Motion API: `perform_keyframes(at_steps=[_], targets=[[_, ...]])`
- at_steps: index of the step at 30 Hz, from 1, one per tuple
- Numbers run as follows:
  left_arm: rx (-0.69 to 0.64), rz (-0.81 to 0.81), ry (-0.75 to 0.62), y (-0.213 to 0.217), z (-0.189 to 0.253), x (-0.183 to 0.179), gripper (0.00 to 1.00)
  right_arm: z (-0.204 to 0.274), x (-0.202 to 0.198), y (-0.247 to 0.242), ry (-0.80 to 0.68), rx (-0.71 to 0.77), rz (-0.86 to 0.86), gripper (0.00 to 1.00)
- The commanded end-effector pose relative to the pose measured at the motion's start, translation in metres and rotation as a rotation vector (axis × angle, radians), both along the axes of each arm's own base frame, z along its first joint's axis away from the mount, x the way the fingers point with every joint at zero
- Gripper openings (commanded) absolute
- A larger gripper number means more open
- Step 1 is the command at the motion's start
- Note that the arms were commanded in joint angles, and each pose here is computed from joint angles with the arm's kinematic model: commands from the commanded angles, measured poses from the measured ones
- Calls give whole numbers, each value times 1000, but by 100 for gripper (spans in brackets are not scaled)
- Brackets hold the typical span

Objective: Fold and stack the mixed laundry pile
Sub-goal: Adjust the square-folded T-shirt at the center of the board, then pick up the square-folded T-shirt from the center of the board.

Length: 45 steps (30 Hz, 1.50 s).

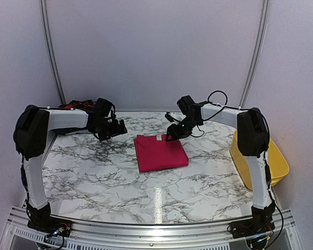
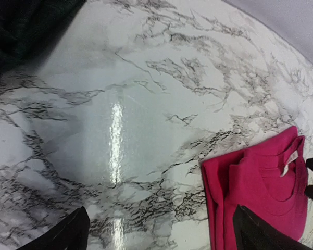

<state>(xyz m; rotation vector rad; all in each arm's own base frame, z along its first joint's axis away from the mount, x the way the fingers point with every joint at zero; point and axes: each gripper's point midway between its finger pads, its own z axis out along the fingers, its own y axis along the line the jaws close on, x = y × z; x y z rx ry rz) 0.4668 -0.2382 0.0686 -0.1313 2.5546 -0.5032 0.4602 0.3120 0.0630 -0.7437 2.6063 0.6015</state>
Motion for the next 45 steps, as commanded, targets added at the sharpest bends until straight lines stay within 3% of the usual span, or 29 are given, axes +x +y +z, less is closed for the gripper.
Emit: perform_keyframes(at_steps=[1, 6, 10, 24, 27, 31, 36, 45], targets=[[-64, 90, -53, 22, 46, -11, 99, 80, -63, 62, -220, 10, 212, 58], [-167, 115, -41, 29, 51, -40, 99, 71, -126, 102, -275, -53, 379, 54], [-202, 119, -12, 30, 45, -55, 99, 49, -150, 123, -271, -107, 454, 49], [-207, 147, 27, 37, 27, -72, 99, -39, -157, 135, -186, -238, 474, 46], [-230, 171, 57, 36, 14, -75, 99, -53, -160, 128, -171, -276, 469, 38], [-304, 199, 83, 29, 0, -77, 99, -33, -156, 131, -210, -251, 456, 21], [-415, 199, 105, 15, -8, -77, 98, 13, -142, 152, -267, -115, 439, 0], [-545, 152, 106, -28, -1, -69, 99, 40, -119, 154, -217, 51, 385, 0]])
